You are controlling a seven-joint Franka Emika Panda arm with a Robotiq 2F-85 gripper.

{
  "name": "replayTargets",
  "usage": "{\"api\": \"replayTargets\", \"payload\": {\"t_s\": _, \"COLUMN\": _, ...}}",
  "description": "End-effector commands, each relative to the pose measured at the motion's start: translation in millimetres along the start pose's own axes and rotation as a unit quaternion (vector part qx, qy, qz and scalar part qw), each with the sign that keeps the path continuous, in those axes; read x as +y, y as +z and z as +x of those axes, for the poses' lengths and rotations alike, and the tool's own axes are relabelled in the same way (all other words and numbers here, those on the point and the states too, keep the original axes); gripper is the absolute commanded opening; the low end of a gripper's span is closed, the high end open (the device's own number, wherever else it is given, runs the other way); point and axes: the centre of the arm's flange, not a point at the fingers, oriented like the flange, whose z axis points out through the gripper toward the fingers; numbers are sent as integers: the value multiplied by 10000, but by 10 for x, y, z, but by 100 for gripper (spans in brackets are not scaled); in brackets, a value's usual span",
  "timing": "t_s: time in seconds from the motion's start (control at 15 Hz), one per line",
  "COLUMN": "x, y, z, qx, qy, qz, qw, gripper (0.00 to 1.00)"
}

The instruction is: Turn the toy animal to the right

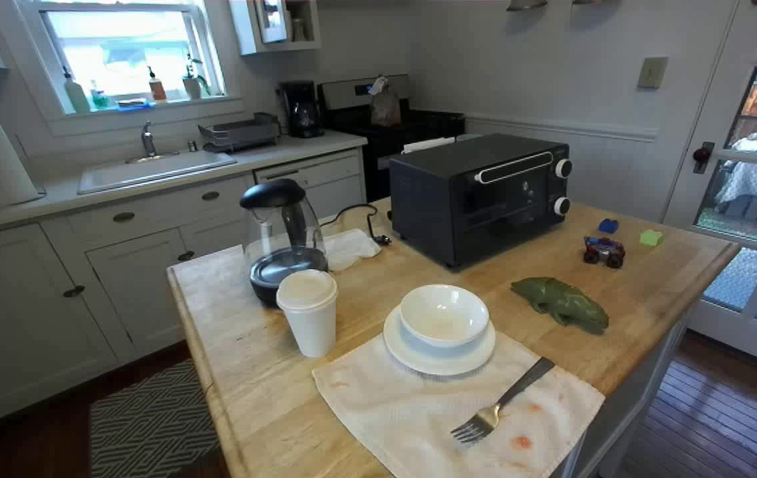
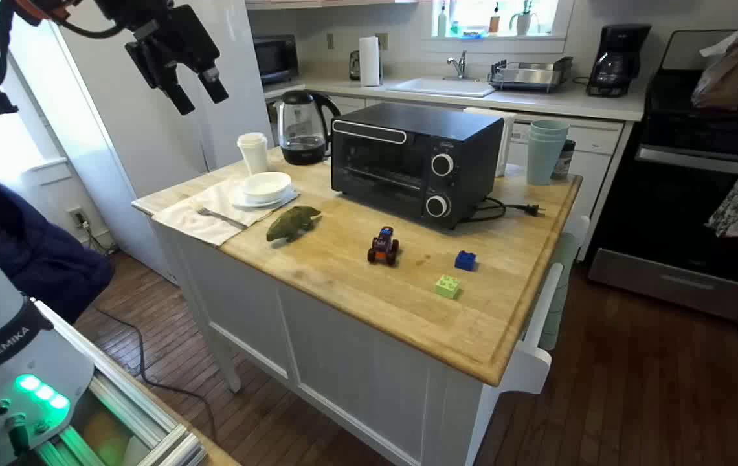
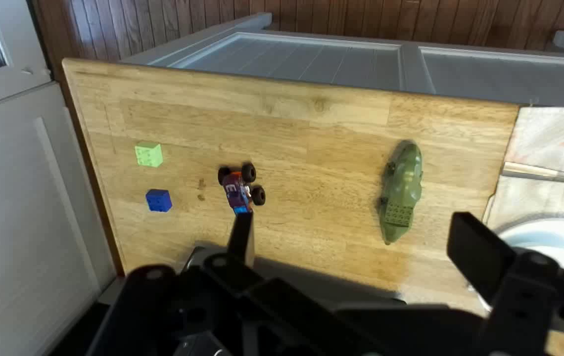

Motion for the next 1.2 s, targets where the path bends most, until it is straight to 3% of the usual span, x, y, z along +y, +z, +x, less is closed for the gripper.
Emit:
{"api": "replayTargets", "payload": {"t_s": 0.0, "x": -15, "y": 51, "z": -23, "qx": -75, "qy": -14, "qz": 9, "qw": 10000, "gripper": 100}}
{"api": "replayTargets", "payload": {"t_s": 0.67, "x": -39, "y": 134, "z": -41, "qx": -181, "qy": -41, "qz": 25, "qw": 9998, "gripper": 100}}
{"api": "replayTargets", "payload": {"t_s": 1.13, "x": 46, "y": 574, "z": 472, "qx": -331, "qy": -15, "qz": 328, "qw": 9989, "gripper": 100}}
